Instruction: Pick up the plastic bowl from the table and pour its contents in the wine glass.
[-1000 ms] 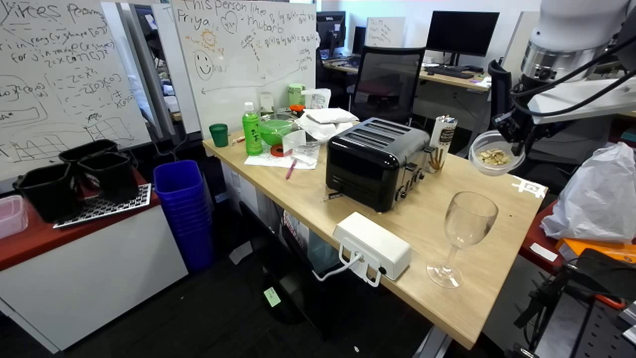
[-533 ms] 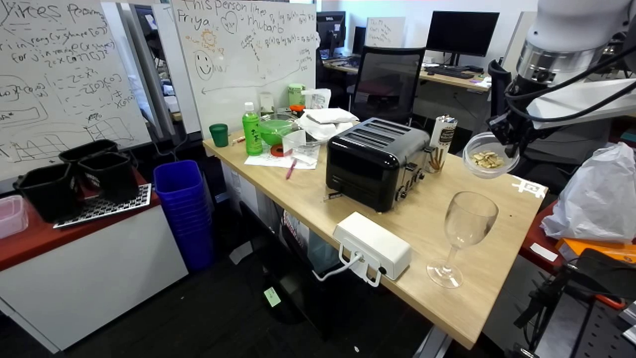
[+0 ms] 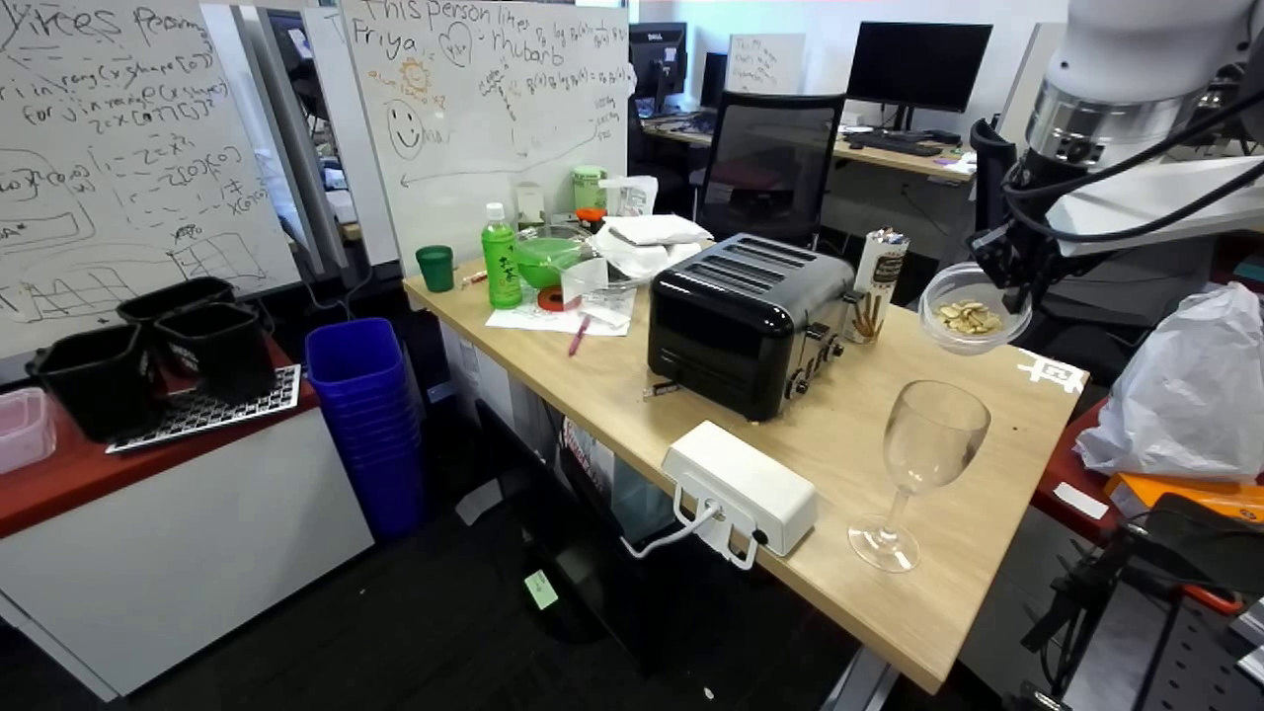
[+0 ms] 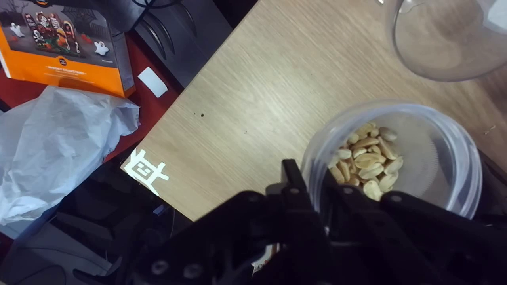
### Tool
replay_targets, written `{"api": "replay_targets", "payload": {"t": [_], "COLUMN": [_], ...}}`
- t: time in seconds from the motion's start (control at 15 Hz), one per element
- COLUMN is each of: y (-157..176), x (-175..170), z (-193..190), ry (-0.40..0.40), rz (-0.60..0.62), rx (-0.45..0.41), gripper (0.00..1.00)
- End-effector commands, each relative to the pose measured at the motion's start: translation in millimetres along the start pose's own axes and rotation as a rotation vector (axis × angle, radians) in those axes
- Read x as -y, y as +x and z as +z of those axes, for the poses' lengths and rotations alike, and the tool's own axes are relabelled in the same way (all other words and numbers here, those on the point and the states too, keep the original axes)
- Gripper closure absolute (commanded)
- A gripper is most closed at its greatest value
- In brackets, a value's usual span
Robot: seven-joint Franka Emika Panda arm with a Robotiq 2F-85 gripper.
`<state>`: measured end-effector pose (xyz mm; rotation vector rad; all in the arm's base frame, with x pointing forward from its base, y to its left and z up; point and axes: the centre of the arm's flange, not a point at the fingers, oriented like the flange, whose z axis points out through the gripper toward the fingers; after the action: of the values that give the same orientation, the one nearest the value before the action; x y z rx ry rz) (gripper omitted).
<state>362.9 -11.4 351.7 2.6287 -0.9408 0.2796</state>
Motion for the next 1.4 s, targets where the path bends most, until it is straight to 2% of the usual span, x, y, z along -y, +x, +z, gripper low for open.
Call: {"api": "replay_targets", "payload": {"t": [0.0,0.07,0.13,0.6,0.93,1.33], "y": [0.0,0.0,-0.7,-17.9,-30.6,-42.3], "x": [0.0,0.0,-0.5,-2.7,3.5,11.1], "z": [0.0,0.0,-0.7,-14.6,-28.0,-16.7], "ry": [0.000,0.000,-0.001,-0.076,-0.093,-0.147], "rz": [0.000,0.000,-0.006,-0.072,-0.169,-0.256], "rx": [0.000,0.000,0.003,0.004,-0.006,0.027], "gripper": [0.89,0.89,0.97,0.97,0.97,0.97]}}
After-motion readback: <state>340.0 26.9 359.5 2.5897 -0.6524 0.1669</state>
